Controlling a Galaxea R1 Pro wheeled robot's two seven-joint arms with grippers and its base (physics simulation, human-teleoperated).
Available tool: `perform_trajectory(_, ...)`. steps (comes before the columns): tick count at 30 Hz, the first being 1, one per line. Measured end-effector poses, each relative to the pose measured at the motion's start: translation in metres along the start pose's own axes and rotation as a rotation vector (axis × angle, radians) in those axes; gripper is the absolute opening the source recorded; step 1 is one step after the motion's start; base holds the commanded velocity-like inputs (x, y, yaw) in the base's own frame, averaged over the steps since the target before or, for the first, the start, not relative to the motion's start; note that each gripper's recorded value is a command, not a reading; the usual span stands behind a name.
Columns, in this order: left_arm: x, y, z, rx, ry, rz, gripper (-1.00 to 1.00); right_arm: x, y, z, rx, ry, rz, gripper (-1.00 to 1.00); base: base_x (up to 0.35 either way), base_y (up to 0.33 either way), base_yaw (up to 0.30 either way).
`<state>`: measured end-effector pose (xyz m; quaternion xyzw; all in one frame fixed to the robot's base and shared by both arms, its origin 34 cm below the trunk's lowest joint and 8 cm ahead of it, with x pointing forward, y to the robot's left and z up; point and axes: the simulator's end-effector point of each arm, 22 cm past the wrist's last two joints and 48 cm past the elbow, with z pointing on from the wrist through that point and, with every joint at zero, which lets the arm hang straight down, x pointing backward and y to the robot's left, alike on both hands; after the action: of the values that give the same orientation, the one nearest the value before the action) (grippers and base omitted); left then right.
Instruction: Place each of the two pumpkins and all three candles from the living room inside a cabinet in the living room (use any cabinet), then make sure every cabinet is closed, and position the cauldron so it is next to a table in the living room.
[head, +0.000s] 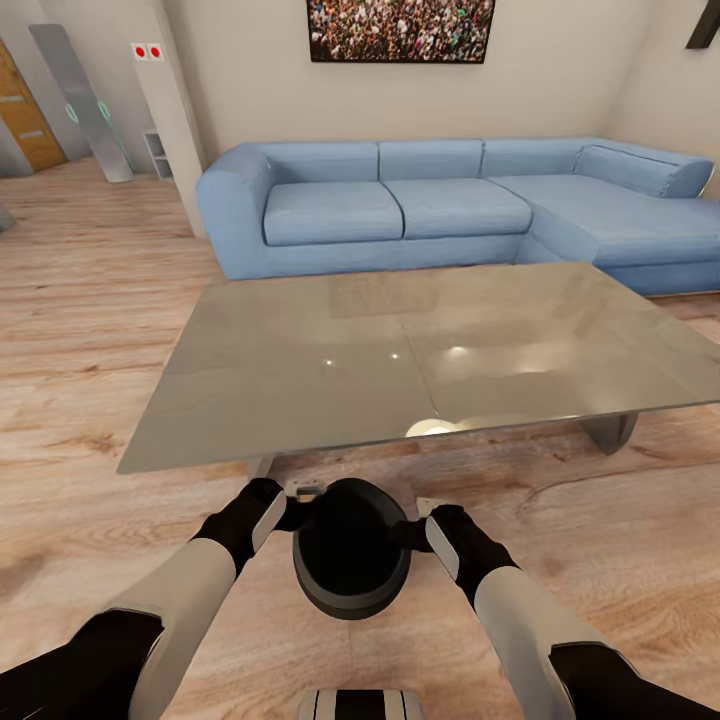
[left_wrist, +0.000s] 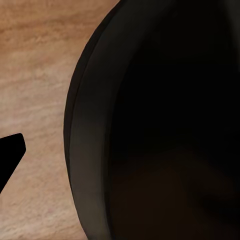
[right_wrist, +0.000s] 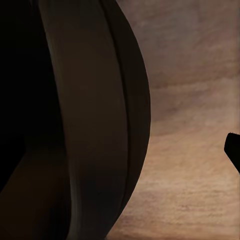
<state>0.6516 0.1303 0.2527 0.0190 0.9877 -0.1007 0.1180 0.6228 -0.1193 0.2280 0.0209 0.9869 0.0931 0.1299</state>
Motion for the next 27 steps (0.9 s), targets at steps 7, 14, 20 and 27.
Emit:
perform_trajectory(7, 0.0002, 0.0001, 0.0000, 0.000, 0.000, 0.000, 1.00, 0.0000, 0.0000, 0.0000, 0.000, 0.000, 0.000, 1.00, -0.045, 0.000, 0.000)
perform_trajectory(14, 0.0001, 0.0000, 0.0001, 0.000, 0.000, 0.000, 1.00, 0.0000, 0.0000, 0.0001, 0.000, 0.000, 0.000, 1.00, -0.046, 0.000, 0.000)
perform_trajectory(20, -0.0001, 0.0004, 0.0000, -0.001, -0.001, 0.000, 1.00, 0.0000, 0.0000, 0.0000, 0.000, 0.000, 0.000, 1.00, -0.061, 0.000, 0.000)
perform_trajectory(27, -0.0047, -0.0009, -0.0063, -0.001, -0.013, 0.003, 1.00, -0.0049, 0.0014, -0.0058, -0.001, -0.012, -0.002, 1.00, -0.008, 0.000, 0.000)
